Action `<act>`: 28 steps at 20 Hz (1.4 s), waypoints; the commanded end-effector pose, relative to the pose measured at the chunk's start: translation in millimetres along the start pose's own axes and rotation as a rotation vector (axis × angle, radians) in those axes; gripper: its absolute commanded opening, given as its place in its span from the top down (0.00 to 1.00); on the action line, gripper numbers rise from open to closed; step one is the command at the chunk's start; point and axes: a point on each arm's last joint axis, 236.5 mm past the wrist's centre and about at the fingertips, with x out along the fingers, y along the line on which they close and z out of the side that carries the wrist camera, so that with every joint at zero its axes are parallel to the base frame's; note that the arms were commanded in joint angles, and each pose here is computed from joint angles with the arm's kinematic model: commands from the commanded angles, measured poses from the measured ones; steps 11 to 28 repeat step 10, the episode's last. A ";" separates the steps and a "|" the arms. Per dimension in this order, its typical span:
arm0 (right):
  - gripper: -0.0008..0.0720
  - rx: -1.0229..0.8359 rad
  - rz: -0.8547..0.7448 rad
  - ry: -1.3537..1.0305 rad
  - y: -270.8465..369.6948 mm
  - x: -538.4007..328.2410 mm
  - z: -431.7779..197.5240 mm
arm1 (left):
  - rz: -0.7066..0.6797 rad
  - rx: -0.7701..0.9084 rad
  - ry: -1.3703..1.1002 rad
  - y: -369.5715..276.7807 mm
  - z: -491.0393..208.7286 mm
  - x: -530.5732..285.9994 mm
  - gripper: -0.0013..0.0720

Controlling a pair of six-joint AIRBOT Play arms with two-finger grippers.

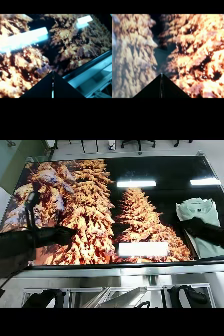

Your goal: Fold the shirts.

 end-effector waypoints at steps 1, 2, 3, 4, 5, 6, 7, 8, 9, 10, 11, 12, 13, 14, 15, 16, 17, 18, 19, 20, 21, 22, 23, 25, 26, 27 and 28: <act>0.96 -0.086 0.006 0.060 0.4 19.4 -40.8 | -0.041 -0.022 0.026 -10.4 -27.6 23.3 0.96; 0.96 -0.093 0.012 0.076 2.3 20.8 -45.7 | -0.043 -0.021 0.034 -10.8 -30.9 25.5 0.96; 0.96 -0.075 0.032 0.110 7.6 20.4 -54.2 | -0.045 -0.022 0.039 -10.7 -32.9 26.8 0.96; 0.96 -0.060 0.063 0.129 15.2 19.6 -58.8 | -0.045 -0.022 0.040 -10.9 -32.9 26.7 0.96; 0.96 -0.047 0.089 0.133 21.4 19.0 -59.9 | -0.045 -0.021 0.037 -11.0 -32.4 26.5 0.96; 0.96 -0.038 0.107 0.135 25.7 18.6 -60.3 | -0.044 -0.021 0.038 -10.8 -32.6 26.5 0.96; 0.96 -0.033 0.116 0.136 27.9 18.3 -60.4 | -0.044 -0.021 0.039 -10.8 -32.7 26.6 0.96; 0.96 -0.033 0.116 0.136 27.9 18.3 -60.4 | -0.044 -0.021 0.038 -10.8 -32.6 26.5 0.96; 0.96 -0.033 0.116 0.136 27.9 18.3 -60.4 | -0.044 -0.021 0.039 -10.8 -32.7 26.6 0.96; 0.96 -0.033 0.116 0.136 27.9 18.3 -60.4 | -0.044 -0.021 0.039 -10.8 -32.8 26.6 0.96; 0.96 -0.033 0.116 0.136 27.9 18.3 -60.4 | -0.044 -0.021 0.039 -10.8 -32.8 26.6 0.96; 0.96 -0.033 0.116 0.136 27.9 18.3 -60.4 | -0.044 -0.021 0.039 -10.8 -32.8 26.6 0.96; 0.96 -0.033 0.116 0.136 27.9 18.3 -60.4 | -0.044 -0.021 0.039 -10.8 -32.8 26.6 0.96; 0.96 -0.033 0.116 0.136 27.9 18.3 -60.4 | -0.044 -0.021 0.039 -10.8 -32.8 26.6 0.96; 0.96 -0.033 0.116 0.136 27.9 18.3 -60.4 | -0.044 -0.021 0.039 -10.8 -32.8 26.6 0.96; 0.96 -0.033 0.116 0.136 27.9 18.3 -60.4 | -0.044 -0.021 0.039 -10.8 -32.8 26.6 0.96; 0.96 -0.033 0.116 0.136 27.9 18.3 -60.4 | -0.044 -0.021 0.039 -10.8 -32.8 26.6 0.96; 0.96 -0.033 0.116 0.136 27.9 18.3 -60.4 | -0.044 -0.021 0.039 -10.8 -32.8 26.6 0.96; 0.96 -0.033 0.116 0.136 27.9 18.3 -60.4 | -0.044 -0.021 0.039 -10.8 -32.8 26.6 0.96; 0.96 -0.033 0.116 0.136 27.9 18.3 -60.4 | -0.044 -0.021 0.039 -10.8 -32.8 26.6 0.96; 0.96 -0.033 0.116 0.136 27.9 18.3 -60.4 | -0.044 -0.021 0.039 -10.8 -32.8 26.6 0.96; 0.96 -0.033 0.116 0.136 27.9 18.3 -60.4 | -0.044 -0.021 0.039 -10.8 -32.8 26.6 0.96; 0.96 -0.033 0.116 0.136 27.9 18.3 -60.4 | -0.044 -0.021 0.039 -10.8 -32.8 26.6 0.96; 0.96 -0.033 0.116 0.136 27.9 18.3 -60.4 | -0.044 -0.021 0.039 -10.8 -32.8 26.6 0.96; 0.96 -0.033 0.116 0.136 27.9 18.3 -60.4 | -0.044 -0.021 0.039 -10.8 -32.8 26.6 0.96; 0.96 -0.033 0.116 0.136 27.9 18.3 -60.4 | -0.044 -0.021 0.039 -10.8 -32.8 26.6 0.96; 0.96 -0.033 0.116 0.136 27.9 18.3 -60.4 | -0.044 -0.021 0.039 -10.8 -32.8 26.6 0.96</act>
